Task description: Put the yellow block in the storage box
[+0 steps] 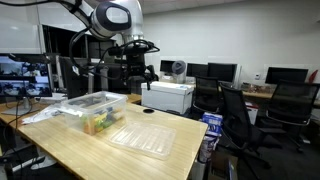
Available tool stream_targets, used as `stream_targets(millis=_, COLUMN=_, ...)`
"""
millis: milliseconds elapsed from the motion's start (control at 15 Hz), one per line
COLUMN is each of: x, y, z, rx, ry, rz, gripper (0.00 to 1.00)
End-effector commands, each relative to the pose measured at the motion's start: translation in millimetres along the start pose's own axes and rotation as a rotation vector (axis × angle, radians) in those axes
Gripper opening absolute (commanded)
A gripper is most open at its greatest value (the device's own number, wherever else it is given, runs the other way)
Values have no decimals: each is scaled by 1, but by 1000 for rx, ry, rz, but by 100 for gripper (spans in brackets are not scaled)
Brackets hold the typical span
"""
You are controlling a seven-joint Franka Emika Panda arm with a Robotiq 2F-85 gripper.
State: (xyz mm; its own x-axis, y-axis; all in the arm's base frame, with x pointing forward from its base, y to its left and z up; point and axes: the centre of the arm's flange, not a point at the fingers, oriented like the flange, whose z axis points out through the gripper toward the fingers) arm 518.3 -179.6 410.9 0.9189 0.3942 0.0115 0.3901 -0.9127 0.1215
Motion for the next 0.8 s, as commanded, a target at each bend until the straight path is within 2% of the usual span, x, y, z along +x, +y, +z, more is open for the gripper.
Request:
stream_targets(millis=0, x=-4, y=-26, z=2, rx=-44, ry=-29, rz=196, gripper=100)
stream_targets(millis=200, x=0, y=-47, z=3, rx=-79, ry=-74, rz=377, gripper=100)
stream_targets(millis=333, x=-4, y=-60, z=0, rx=-91, ry=-107, rz=445, gripper=100)
stream_targets(millis=467, x=-7, y=-77, z=-4, rx=-81, ry=-101, rz=420, gripper=100)
stream_targets(millis=600, x=-11, y=-91, z=-5, rx=6, ry=-119, rz=266, gripper=100)
stream_targets(millis=667, x=5, y=-77, z=3, rx=-44, ry=-112, rz=349, gripper=100)
stream_targets(millis=733, x=4, y=-85, z=2, rx=-26, ry=-113, rz=313, gripper=100)
